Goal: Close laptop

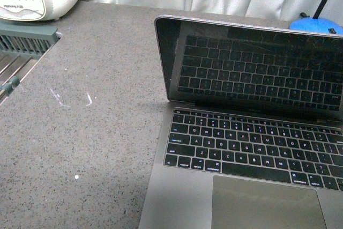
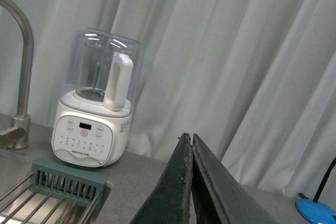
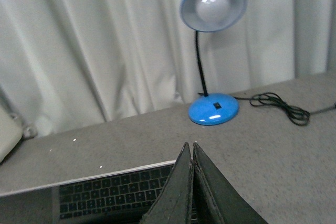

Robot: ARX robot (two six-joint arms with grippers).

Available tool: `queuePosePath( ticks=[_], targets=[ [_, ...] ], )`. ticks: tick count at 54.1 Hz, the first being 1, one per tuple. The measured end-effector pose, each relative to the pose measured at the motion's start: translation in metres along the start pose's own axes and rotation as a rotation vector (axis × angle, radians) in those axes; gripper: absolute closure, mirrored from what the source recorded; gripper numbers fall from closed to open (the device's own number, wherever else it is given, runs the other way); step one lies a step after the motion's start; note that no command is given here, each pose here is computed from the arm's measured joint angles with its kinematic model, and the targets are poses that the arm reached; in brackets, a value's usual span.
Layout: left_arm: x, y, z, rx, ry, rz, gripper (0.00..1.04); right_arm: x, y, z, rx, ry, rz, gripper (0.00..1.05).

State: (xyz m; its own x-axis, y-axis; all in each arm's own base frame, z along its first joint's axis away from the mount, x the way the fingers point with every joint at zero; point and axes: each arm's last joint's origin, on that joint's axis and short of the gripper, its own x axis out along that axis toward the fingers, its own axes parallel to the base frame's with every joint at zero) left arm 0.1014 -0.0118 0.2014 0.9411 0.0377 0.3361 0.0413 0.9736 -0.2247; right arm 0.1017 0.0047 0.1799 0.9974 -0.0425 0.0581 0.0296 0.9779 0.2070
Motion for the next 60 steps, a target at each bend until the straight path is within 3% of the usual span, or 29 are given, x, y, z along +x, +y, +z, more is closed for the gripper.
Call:
queuePosePath(
  ticks=[11, 21, 33, 44, 51, 60],
  targets=[
    [0.054, -0.019, -0.012, -0.018, 0.143, -0.119, 1.01, 0.051, -0.014, 0.03, -0.187, 0.055, 0.108, 1.04],
    [0.101, -0.046, -0.02, 0.028, 0.269, -0.243, 1.01, 0.098, -0.019, 0.024, -0.303, 0.241, 0.196, 1.04],
    [0.137, -0.072, -0.019, 0.081, 0.335, -0.335, 1.01, 0.14, -0.011, 0.04, -0.488, 0.272, 0.279, 1.04],
    [0.16, -0.095, -0.02, 0.146, 0.4, -0.439, 1.01, 0.169, -0.001, 0.044, -0.561, 0.337, 0.36, 1.04],
    [0.172, -0.108, -0.038, 0.248, 0.479, -0.522, 1.01, 0.189, 0.007, 0.039, -0.615, 0.373, 0.413, 1.04],
    [0.19, -0.115, -0.05, 0.308, 0.496, -0.539, 1.01, 0.205, 0.018, 0.029, -0.637, 0.403, 0.477, 1.04]
  ],
)
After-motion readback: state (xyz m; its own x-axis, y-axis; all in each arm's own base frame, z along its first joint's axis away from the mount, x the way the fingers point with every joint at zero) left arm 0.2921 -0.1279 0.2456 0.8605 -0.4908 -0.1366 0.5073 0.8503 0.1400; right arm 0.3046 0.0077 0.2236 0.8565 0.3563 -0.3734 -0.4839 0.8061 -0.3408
